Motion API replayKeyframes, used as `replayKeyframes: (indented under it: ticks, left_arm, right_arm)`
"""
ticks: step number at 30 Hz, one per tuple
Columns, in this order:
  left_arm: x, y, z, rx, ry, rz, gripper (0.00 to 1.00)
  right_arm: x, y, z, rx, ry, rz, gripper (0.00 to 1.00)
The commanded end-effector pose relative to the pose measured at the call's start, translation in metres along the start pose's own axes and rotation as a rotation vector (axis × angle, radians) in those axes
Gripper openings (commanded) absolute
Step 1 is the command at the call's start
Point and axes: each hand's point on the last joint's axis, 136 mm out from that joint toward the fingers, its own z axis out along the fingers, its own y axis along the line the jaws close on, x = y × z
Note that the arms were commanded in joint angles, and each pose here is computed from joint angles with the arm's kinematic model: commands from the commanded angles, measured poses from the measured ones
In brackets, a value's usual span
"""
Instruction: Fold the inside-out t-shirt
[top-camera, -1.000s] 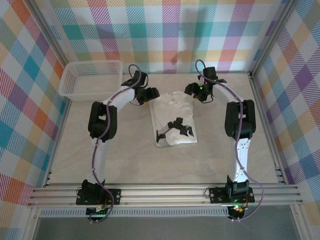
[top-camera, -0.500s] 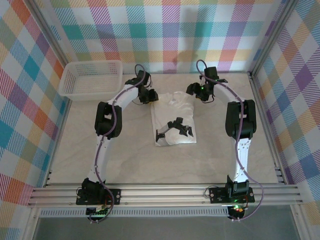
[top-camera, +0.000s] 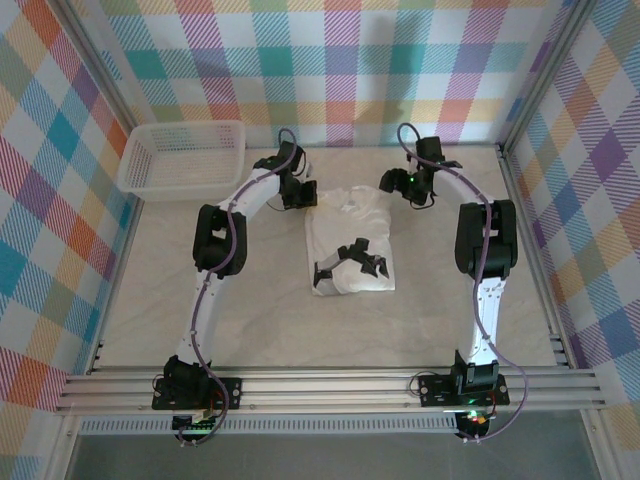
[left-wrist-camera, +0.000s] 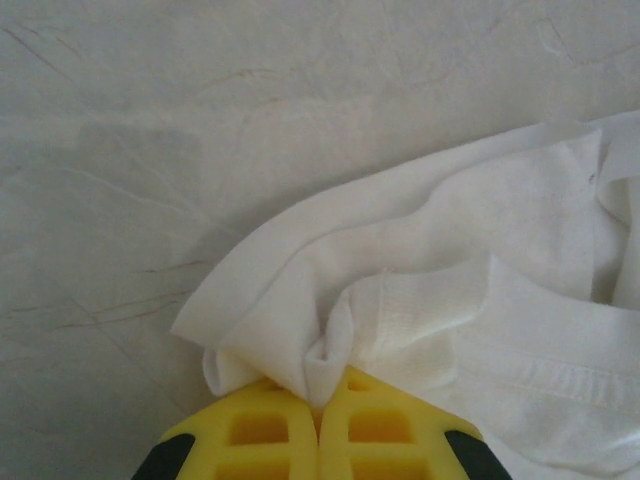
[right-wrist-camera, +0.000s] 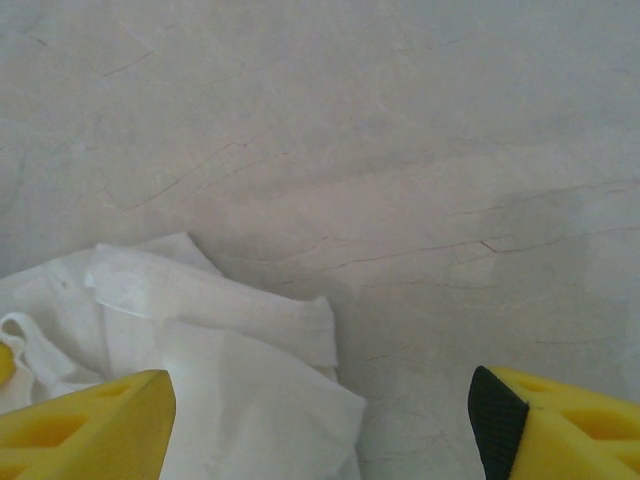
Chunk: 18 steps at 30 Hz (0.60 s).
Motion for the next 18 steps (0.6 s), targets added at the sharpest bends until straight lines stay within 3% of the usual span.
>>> replayKeyframes:
  ticks: [1,4,9,18]
  left_arm:
    - [0.016,-0.014,0.001,0.044,0.063,0.036,0.00]
    - [0.019,-0.015,0.002,0.041,0.071,0.041,0.00]
    - [0.022,-0.015,0.003,0.036,0.079,0.041,0.00]
    - [0.026,-0.016,0.002,0.043,0.088,0.046,0.00]
  right_arm:
    - [0.002,0.014,0.014,-0.096,0.033,-0.025,0.76]
    - [0.015,0.025,0.028,-0.155,0.090,-0.021,0.73]
    - [0.037,0.024,0.036,-0.135,0.130,-0.014,0.74]
    - [0.034,0.006,-0.002,-0.042,0.059,-0.067,0.82]
